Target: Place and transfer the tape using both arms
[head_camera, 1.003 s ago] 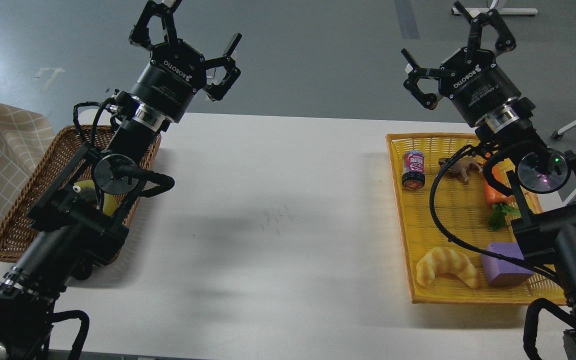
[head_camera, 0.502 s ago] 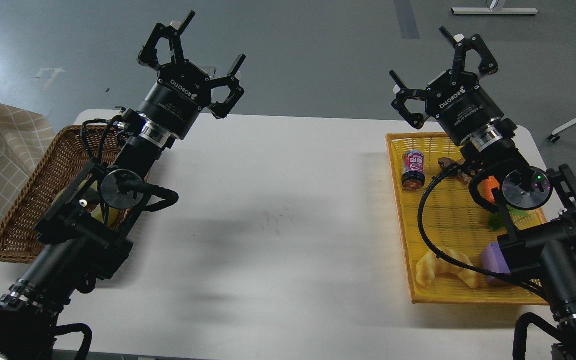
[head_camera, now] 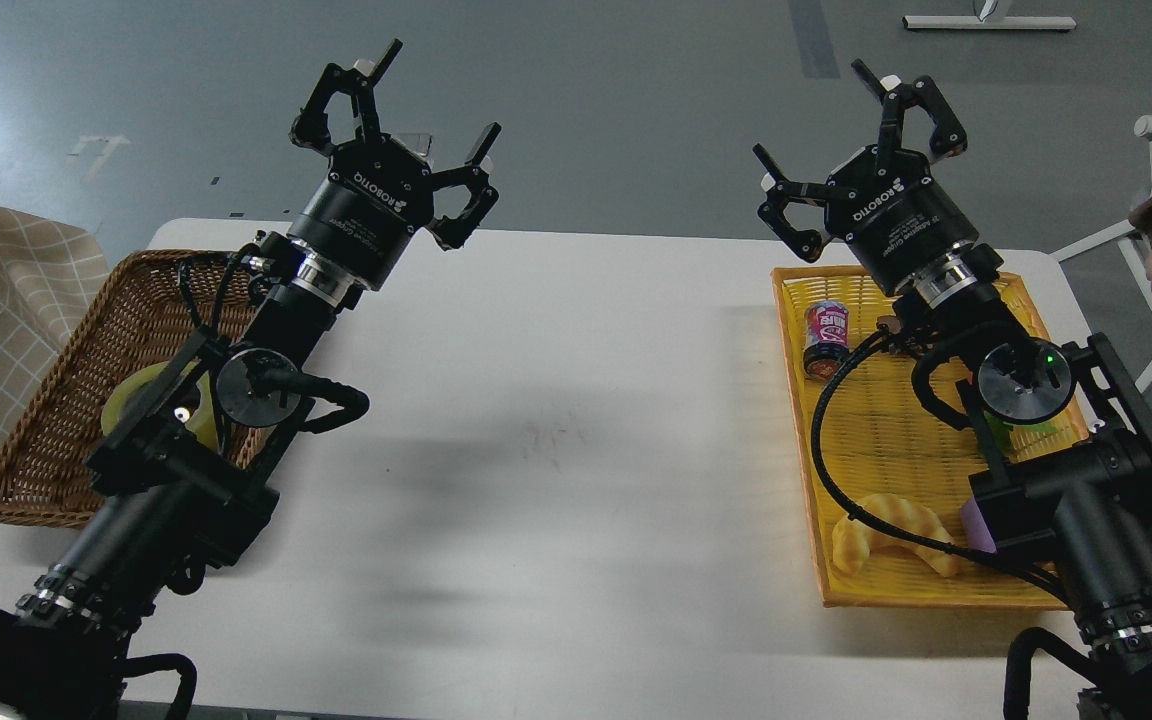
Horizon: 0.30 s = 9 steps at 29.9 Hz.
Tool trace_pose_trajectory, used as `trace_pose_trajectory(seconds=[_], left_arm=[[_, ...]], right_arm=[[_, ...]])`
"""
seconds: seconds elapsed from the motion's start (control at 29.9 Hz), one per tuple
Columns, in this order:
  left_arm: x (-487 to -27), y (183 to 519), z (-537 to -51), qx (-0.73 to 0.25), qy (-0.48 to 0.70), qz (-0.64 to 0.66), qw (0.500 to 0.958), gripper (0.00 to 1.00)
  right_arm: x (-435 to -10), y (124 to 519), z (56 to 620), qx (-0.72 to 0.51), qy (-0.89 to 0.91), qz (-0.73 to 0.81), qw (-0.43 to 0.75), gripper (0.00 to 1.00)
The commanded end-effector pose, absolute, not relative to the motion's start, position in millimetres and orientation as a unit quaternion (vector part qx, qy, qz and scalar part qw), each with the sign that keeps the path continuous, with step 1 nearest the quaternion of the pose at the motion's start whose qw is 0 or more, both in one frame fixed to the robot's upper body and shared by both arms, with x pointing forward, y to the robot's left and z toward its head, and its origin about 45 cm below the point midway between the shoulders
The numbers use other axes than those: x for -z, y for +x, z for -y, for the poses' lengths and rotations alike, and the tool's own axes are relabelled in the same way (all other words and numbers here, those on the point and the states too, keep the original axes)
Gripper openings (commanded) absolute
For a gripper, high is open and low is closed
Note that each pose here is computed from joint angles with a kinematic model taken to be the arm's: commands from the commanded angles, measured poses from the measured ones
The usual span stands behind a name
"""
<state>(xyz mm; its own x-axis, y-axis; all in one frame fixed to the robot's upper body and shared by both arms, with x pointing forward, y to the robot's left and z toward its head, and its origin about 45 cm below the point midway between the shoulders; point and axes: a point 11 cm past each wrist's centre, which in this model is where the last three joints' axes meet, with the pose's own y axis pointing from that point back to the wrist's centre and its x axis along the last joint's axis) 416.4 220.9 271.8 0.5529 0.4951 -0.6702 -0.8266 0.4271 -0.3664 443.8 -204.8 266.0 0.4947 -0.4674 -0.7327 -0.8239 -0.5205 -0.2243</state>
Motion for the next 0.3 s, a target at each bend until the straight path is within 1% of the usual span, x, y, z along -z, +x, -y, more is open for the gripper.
trace_pose_trajectory(seconds=[0.0, 0.27], left_arm=[[-268.3, 416.8, -221.5, -0.411, -0.344, -0.242, 0.809, 0.98], [-263.7, 417.2, -224.7, -0.417, -0.341, -0.245, 0.806, 0.98]], right_arm=[[-266.9, 444.0, 205.9, -0.309, -0.814, -0.396, 0.291, 1.00], [-268.9, 444.4, 207.8, -0.308, -0.813, -0.397, 0.295, 1.00]])
